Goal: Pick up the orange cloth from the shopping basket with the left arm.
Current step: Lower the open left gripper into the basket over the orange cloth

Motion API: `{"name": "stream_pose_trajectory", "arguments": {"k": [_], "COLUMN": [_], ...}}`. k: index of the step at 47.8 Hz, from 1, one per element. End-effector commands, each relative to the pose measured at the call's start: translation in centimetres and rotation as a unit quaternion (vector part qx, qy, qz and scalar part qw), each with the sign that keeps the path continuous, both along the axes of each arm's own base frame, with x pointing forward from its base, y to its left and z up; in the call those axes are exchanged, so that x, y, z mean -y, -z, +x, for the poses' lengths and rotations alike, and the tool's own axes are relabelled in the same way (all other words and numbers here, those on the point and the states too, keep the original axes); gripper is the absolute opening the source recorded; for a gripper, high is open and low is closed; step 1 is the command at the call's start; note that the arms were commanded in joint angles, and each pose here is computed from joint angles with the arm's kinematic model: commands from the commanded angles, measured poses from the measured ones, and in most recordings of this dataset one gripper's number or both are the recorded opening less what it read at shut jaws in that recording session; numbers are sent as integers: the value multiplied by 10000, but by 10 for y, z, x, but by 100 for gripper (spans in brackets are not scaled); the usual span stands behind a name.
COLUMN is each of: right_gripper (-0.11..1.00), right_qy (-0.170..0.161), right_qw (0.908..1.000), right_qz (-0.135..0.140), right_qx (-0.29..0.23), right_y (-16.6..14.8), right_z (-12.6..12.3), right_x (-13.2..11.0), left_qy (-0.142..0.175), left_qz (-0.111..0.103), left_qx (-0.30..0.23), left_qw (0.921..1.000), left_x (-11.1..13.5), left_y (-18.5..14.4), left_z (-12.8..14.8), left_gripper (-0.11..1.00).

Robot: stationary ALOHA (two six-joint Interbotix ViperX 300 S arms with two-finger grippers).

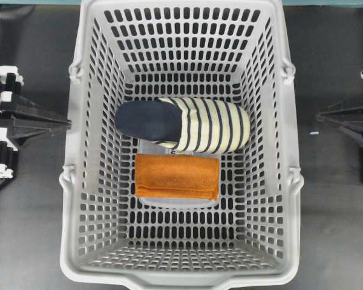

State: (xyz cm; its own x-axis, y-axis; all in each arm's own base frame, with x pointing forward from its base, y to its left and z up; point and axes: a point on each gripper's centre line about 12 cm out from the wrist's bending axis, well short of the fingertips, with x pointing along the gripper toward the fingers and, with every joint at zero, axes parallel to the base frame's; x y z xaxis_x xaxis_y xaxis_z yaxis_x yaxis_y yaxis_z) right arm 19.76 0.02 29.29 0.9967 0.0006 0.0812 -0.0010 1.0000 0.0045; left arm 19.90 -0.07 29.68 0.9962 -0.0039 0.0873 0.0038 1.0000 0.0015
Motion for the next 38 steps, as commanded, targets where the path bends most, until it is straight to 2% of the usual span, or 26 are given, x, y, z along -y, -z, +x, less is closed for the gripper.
{"name": "stream_pose_trajectory", "arguments": {"k": [1, 4, 7, 13, 22, 30, 38], "right_gripper": [0, 6, 0, 0, 0, 0, 0], "right_qy": [-20, -8, -18, -26, -27, -33, -27], "right_qw": [10000, 9998, 9995, 9979, 9978, 9977, 9978], "right_qz": [84, 189, 296, 518, 534, 533, 534], "right_qx": [15, -46, -138, -384, -391, -422, -399], "right_y": [-2, 1, 3, 9, 9, 10, 9], "right_z": [2, 3, 3, 3, 2, 1, 1], "right_x": [-1, 0, 0, 0, 0, -1, 0], "left_qy": [-13, -23, -41, -72, -63, 64, 130], "left_qz": [59, -32, -108, -131, -115, -7, 48], "left_qx": [-108, -300, -544, -1162, -1941, -2665, -3538], "left_qw": [9999, 9995, 9984, 9931, 9809, 9638, 9352], "left_x": [-1, -2, -2, -2, 0, 9, 18], "left_y": [-11, -19, -28, -50, -77, -87, -79], "left_z": [5, 8, 12, 21, 45, 80, 122], "left_gripper": [6, 3, 1, 1, 1, 1, 1]}}
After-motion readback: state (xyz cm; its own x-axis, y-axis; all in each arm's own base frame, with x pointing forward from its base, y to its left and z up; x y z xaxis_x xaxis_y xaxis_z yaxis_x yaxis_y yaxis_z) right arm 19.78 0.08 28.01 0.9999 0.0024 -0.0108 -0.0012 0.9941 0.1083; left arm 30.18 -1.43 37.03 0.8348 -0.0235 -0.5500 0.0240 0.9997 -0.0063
